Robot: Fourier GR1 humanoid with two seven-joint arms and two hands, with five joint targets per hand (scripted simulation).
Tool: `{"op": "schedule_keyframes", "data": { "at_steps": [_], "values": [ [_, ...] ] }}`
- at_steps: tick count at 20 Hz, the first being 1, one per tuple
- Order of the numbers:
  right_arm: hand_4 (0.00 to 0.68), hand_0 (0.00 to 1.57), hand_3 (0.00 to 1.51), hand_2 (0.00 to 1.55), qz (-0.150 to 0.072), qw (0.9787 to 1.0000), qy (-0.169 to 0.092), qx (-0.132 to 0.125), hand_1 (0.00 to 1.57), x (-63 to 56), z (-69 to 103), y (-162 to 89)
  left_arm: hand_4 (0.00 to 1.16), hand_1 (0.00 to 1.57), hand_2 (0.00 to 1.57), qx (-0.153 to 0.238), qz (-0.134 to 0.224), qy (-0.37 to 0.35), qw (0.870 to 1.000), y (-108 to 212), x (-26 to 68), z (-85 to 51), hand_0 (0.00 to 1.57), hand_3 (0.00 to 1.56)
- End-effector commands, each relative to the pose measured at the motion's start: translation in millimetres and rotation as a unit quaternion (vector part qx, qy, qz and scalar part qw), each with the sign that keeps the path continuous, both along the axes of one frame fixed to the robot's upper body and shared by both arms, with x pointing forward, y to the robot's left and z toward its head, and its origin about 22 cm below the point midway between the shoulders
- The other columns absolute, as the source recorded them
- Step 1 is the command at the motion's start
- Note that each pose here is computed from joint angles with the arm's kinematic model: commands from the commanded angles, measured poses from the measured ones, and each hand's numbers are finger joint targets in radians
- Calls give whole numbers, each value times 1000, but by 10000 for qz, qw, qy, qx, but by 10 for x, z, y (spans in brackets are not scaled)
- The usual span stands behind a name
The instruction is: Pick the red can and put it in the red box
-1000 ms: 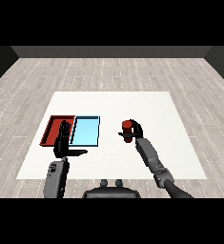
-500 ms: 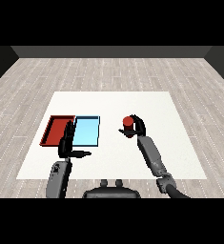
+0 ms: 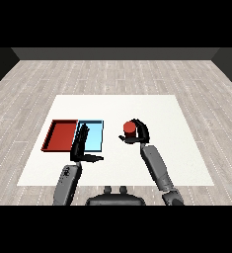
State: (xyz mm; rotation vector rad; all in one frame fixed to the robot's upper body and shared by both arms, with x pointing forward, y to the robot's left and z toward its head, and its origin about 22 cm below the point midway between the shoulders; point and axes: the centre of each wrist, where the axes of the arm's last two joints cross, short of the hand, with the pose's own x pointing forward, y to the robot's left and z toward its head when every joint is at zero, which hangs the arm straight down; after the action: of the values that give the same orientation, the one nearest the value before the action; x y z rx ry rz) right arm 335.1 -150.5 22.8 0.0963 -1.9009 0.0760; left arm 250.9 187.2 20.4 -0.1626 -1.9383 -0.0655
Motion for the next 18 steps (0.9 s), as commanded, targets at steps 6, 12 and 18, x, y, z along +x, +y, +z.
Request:
{"op": "schedule_keyframes", "data": {
  "at_steps": [6, 12, 18],
  "values": [
    [653, 1451, 1380, 1427, -39, 9998, -145, 161, 1451, -387, 142, 460, 0, 0, 0, 16, -247, 165, 9996, -300, -66, 77, 0, 0],
    [661, 1453, 1398, 1447, -72, 9996, -5, 284, 1453, -360, 279, 575, 0, 0, 0, -104, -525, 462, 9975, -499, 68, 94, 0, 0],
    [630, 1455, 1389, 1451, 101, 9996, -101, 231, 1455, -242, 7, 646, 0, 0, 0, 18, -469, 720, 9963, -747, 273, -151, 0, 0]
  ]
}}
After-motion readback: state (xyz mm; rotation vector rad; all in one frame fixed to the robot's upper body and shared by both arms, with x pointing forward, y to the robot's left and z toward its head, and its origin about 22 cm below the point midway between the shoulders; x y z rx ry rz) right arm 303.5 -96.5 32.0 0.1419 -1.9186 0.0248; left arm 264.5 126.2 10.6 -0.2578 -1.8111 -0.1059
